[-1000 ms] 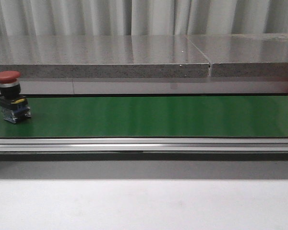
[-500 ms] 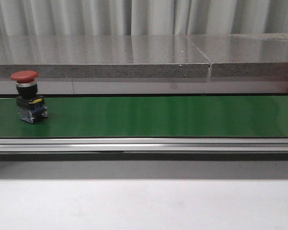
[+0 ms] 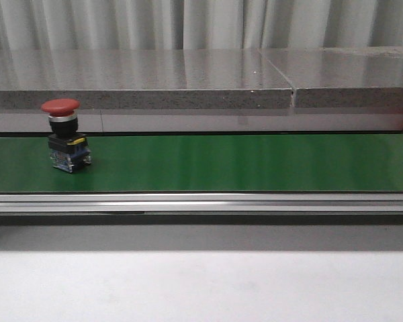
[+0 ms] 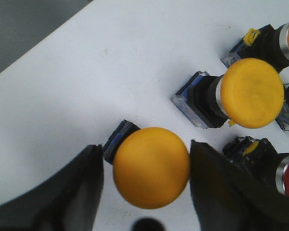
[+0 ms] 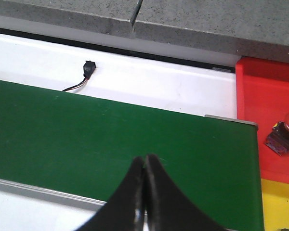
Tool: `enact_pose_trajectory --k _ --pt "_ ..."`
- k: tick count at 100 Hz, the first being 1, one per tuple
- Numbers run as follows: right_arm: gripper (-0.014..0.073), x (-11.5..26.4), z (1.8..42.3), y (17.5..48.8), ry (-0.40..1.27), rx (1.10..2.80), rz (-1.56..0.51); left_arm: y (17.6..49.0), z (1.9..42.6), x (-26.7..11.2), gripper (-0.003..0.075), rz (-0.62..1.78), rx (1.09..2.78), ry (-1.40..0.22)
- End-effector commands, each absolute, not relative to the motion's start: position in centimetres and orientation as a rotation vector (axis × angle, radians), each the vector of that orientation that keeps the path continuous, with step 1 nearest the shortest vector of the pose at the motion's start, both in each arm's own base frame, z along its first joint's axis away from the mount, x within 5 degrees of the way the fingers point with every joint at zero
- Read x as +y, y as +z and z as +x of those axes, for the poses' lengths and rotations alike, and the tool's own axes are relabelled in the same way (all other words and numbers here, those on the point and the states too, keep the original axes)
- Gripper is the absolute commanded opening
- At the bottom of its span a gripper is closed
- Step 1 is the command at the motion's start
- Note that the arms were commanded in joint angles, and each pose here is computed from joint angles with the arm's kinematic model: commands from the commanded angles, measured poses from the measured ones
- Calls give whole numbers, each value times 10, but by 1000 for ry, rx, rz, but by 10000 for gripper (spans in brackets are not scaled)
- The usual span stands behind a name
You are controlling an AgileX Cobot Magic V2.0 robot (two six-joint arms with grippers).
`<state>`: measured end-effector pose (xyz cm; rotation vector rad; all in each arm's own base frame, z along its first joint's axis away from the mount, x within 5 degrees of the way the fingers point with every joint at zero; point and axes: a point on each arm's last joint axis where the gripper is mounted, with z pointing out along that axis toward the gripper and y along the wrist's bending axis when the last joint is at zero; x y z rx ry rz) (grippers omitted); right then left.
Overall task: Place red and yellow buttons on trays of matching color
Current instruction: 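Grasp the yellow button with the left gripper and lift it over the belt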
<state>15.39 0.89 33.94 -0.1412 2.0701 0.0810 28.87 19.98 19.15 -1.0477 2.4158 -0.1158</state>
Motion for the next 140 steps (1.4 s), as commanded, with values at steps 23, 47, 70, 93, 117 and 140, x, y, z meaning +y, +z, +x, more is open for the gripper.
enact_pose_trajectory --k 23,47,70,93,117,140 --pt "-66 8 156 354 64 1980 -135 226 290 198 -15 -1039 2291 -131" --pt "-66 8 156 354 64 1980 -135 273 282 177 -19 -932 2205 -120" --pt "-66 8 156 354 64 1980 -135 313 275 132 -19 -754 2197 -169" --pt "-66 8 156 354 64 1980 -135 330 285 80 -19 -506 2299 -277" --pt "-66 8 156 354 64 1980 -135 328 292 51 -19 -374 2360 -323" --pt "-66 8 156 354 64 1980 -135 307 303 51 -19 -385 2454 -349"
